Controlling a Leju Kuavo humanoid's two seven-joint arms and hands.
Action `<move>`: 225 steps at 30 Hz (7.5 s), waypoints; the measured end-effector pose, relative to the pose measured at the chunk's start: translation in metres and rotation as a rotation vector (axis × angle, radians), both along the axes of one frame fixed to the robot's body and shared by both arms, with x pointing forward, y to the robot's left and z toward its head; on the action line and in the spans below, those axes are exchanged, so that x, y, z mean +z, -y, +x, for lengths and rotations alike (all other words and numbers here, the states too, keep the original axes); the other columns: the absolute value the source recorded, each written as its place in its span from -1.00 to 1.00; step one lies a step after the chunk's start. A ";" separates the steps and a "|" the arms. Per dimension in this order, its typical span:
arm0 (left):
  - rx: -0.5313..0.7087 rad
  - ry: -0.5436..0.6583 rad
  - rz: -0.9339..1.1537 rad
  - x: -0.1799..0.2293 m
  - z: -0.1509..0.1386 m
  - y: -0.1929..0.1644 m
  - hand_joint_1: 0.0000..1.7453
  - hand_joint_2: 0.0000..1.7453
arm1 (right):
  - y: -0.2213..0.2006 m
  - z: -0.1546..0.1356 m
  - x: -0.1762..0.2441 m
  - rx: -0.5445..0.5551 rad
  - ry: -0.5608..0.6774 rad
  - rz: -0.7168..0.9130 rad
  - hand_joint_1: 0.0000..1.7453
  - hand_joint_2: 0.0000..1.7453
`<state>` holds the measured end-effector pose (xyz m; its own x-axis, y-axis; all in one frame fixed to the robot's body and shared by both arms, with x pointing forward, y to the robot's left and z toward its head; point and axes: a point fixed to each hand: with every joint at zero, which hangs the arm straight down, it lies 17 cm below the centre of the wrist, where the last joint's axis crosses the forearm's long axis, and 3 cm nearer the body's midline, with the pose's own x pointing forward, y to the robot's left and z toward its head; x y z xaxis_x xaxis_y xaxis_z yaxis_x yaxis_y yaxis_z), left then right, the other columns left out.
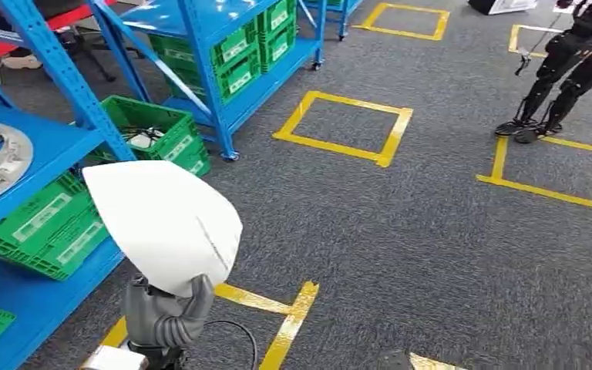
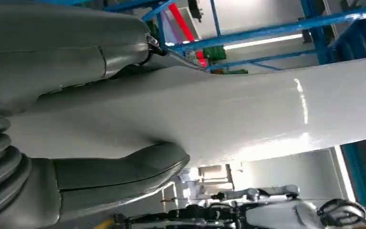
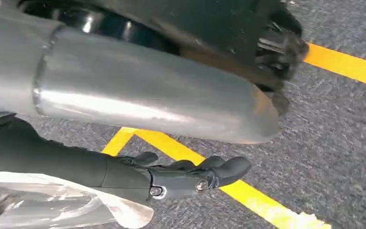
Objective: Take the parts from the cabinet and place them on the table.
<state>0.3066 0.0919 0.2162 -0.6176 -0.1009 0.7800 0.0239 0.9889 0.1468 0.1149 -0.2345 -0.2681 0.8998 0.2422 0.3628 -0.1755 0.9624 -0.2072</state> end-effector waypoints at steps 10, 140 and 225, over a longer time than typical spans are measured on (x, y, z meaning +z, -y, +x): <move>0.039 -0.020 0.006 -0.008 -0.002 -0.009 1.00 1.00 | -0.003 -0.004 -0.001 0.047 -0.025 -0.006 -1.00 -1.00; -0.098 -0.051 -0.005 -0.010 0.014 0.024 1.00 1.00 | 0.009 -0.007 -0.003 -0.070 -0.049 0.002 -1.00 -1.00; -0.058 -0.039 -0.065 -0.004 0.015 0.009 1.00 1.00 | 0.008 -0.012 -0.005 -0.047 -0.058 0.012 -1.00 -1.00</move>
<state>0.3217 0.0825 0.2117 -0.5897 -0.0146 0.8075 0.0855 0.9931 0.0804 0.1026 -0.2428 -0.2726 0.9296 0.1952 0.3128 -0.1415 0.9723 -0.1863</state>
